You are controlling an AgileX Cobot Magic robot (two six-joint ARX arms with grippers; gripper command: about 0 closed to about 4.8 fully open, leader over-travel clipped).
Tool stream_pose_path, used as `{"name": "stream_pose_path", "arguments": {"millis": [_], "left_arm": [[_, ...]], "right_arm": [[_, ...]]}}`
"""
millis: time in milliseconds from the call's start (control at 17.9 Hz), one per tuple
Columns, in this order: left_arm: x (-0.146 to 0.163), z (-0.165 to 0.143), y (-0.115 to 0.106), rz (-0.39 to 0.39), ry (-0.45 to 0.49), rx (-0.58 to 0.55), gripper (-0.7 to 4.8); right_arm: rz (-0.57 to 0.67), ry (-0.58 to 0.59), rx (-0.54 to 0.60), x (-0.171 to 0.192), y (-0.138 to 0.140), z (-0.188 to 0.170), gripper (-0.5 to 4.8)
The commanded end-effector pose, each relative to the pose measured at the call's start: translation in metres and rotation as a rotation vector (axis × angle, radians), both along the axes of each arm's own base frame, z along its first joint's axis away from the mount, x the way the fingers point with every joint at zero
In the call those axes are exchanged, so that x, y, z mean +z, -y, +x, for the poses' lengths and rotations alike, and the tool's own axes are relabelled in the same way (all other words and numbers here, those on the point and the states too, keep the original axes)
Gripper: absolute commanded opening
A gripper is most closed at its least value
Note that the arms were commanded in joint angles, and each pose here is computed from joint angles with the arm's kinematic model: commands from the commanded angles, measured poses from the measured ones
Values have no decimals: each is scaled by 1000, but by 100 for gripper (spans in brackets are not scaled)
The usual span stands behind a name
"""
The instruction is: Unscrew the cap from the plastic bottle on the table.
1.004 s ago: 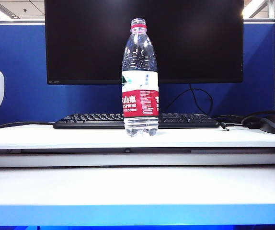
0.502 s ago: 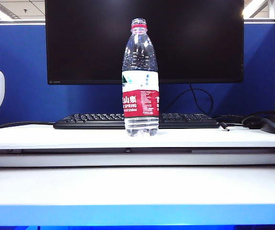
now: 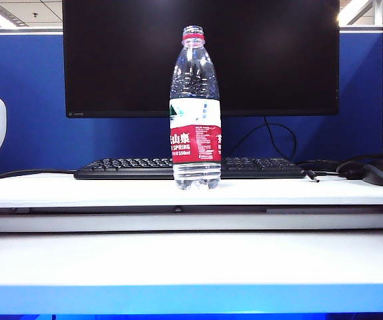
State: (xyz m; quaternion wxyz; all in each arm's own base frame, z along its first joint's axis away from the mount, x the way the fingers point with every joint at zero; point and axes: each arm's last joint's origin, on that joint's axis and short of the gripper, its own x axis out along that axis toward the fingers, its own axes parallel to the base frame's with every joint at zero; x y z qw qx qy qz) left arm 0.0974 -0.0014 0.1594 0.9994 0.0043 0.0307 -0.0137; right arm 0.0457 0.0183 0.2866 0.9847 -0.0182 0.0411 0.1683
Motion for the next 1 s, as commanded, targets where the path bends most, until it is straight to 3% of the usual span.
{"name": "stream_pose_path", "arguments": {"millis": [56,613,781,1004], "left_arm": [[2,0,0,5,19,-6,-3],[1,0,0,5,15,-6,-3],[1,0,0,5,15,-6,-3],[1,0,0,5,15,-6,-3]], "right_arm": [[19,60,-252,-26,10,13,-1],[153,160,-257,-106,23,49,-1],[151,148,-232,-112,20,51,-1],[149,142,-318,-114,22,51,-1]]}}
